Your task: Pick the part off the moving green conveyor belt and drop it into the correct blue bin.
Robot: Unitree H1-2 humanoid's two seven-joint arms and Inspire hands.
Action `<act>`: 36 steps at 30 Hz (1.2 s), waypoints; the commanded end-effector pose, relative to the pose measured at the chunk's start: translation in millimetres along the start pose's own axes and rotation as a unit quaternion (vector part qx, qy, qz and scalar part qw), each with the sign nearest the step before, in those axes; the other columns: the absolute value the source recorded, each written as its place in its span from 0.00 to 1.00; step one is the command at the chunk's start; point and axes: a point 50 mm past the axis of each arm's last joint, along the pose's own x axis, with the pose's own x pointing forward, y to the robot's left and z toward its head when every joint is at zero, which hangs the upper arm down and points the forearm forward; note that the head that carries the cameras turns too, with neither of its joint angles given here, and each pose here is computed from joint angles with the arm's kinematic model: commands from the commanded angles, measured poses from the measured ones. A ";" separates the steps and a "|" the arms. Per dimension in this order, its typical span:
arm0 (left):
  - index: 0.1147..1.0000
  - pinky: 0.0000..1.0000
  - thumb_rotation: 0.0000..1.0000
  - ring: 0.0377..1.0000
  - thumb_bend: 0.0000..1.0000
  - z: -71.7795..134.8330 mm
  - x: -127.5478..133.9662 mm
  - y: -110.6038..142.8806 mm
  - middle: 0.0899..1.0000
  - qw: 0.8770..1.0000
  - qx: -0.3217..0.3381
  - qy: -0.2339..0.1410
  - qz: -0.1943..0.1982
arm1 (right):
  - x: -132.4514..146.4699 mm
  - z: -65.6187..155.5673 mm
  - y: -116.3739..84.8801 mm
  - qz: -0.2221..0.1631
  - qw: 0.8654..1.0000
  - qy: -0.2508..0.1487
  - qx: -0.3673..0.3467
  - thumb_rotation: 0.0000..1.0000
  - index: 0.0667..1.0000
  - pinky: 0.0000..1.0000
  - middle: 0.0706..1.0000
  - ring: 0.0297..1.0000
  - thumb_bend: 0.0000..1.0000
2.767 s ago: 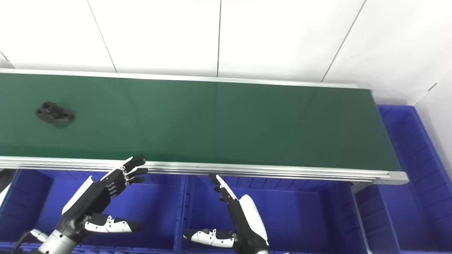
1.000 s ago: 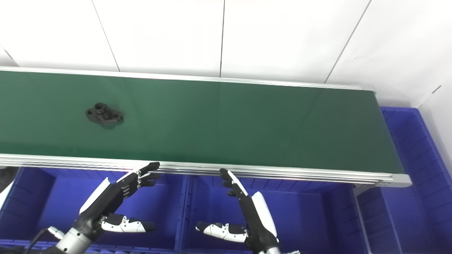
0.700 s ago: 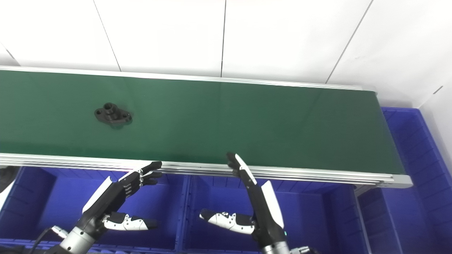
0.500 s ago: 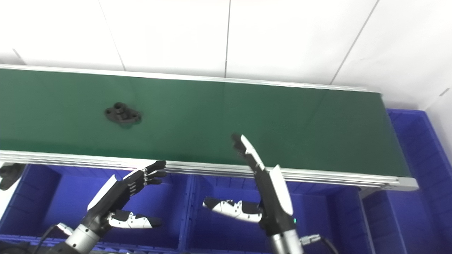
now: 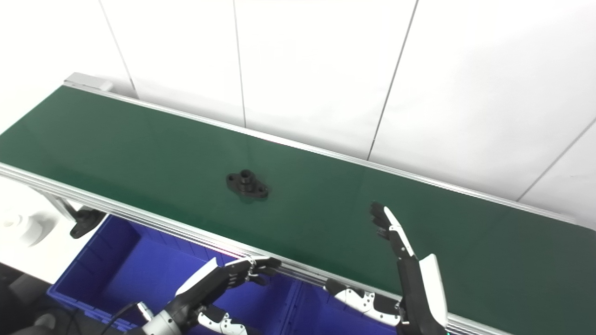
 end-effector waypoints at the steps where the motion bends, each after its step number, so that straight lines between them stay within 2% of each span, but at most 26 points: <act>1: 0.80 0.78 0.14 0.84 0.82 6.8 2.1 2.7 0.86 0.999 0.012 -0.030 0.006 | 10.4 7.3 -5.2 -0.006 0.999 -0.037 -0.010 0.37 0.92 0.82 0.88 0.87 0.72; 10: 0.79 0.78 0.15 0.84 0.85 3.4 1.2 6.8 0.85 0.999 0.014 -0.029 0.010 | 43.7 13.4 -9.0 -0.007 0.998 -0.038 -0.044 0.36 0.87 0.75 0.83 0.80 0.76; 13: 0.79 0.79 0.14 0.84 0.84 3.9 0.4 9.0 0.85 0.999 0.012 -0.029 0.008 | 65.3 22.4 -11.7 -0.006 0.998 -0.026 -0.063 0.39 0.86 0.72 0.82 0.78 0.78; 18: 0.80 0.75 0.15 0.81 0.85 2.0 -0.9 13.2 0.85 0.999 0.008 -0.033 0.008 | 95.3 36.6 -13.4 0.002 0.995 -0.010 -0.097 0.38 0.85 0.67 0.78 0.75 0.80; 27: 0.81 0.73 0.20 0.81 0.84 0.2 -3.4 19.2 0.87 0.999 0.002 -0.033 0.006 | 123.6 48.3 -12.8 0.018 0.991 0.001 -0.131 0.36 0.86 0.68 0.78 0.75 0.80; 36: 0.84 0.77 0.22 0.83 0.81 -5.7 -5.3 29.3 0.90 0.999 -0.010 -0.040 0.008 | 160.1 45.5 2.2 0.048 0.984 0.023 -0.167 0.36 0.85 0.69 0.77 0.76 0.80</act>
